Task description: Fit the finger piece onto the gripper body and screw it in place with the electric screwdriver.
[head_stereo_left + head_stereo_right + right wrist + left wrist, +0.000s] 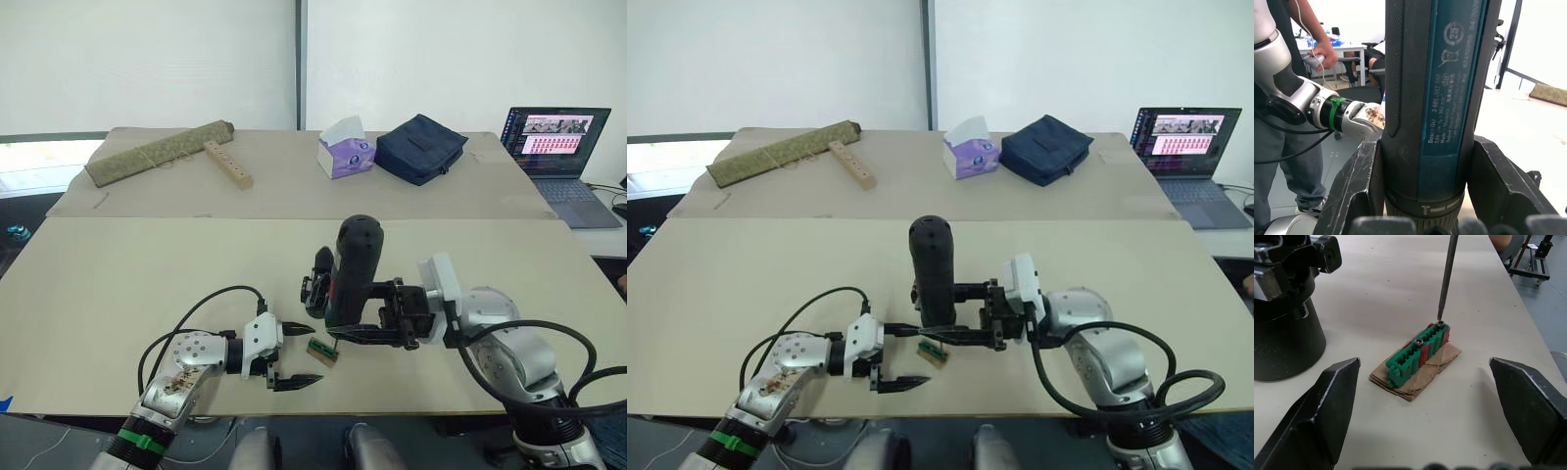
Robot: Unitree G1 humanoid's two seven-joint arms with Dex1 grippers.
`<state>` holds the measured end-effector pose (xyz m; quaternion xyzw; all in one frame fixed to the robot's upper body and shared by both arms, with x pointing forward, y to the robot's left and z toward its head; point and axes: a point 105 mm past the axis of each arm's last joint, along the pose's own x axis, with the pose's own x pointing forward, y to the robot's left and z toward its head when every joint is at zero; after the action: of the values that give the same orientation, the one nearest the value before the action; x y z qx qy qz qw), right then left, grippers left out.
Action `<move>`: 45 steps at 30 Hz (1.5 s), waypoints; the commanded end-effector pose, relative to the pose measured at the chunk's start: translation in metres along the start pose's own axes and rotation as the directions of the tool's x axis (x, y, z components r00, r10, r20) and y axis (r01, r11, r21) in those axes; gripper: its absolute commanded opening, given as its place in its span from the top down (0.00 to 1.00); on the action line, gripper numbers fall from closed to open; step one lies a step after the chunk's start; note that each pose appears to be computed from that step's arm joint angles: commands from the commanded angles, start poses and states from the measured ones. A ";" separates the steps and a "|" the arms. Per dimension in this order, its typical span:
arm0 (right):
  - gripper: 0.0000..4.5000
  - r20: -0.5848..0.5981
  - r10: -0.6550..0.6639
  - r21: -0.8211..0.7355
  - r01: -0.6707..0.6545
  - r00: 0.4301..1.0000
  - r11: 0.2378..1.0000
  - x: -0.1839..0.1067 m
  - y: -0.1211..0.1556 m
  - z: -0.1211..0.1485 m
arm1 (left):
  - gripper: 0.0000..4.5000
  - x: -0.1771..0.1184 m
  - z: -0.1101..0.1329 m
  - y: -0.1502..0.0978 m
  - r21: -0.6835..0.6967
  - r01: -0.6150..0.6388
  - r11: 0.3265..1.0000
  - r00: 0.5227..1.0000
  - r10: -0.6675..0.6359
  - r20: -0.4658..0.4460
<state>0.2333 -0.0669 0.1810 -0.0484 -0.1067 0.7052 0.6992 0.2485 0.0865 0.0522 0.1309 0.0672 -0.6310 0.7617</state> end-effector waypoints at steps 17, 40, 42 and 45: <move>0.57 0.031 0.015 -0.053 -0.014 0.999 0.999 0.003 0.004 0.007 | 0.00 -0.001 -0.020 -0.007 -0.068 0.002 0.998 0.999 -0.006 -0.054; 0.57 0.087 0.034 -0.083 -0.027 0.996 0.996 0.006 0.005 0.028 | 0.00 -0.029 0.013 -0.002 -0.046 -0.036 0.998 0.994 0.041 0.105; 0.57 0.108 0.023 -0.075 -0.015 0.994 0.997 0.006 0.002 0.034 | 0.00 -0.035 0.020 -0.002 -0.043 -0.034 0.999 0.991 0.039 0.130; 0.57 0.106 0.033 -0.074 -0.025 0.994 0.997 0.006 0.002 0.037 | 0.00 -0.041 0.025 -0.003 -0.027 -0.024 0.999 0.990 0.027 0.138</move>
<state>0.2307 -0.0628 0.1985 -0.0315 -0.1322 0.7070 0.6941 0.2389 0.1178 0.0746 0.0757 0.0434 -0.6194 0.7802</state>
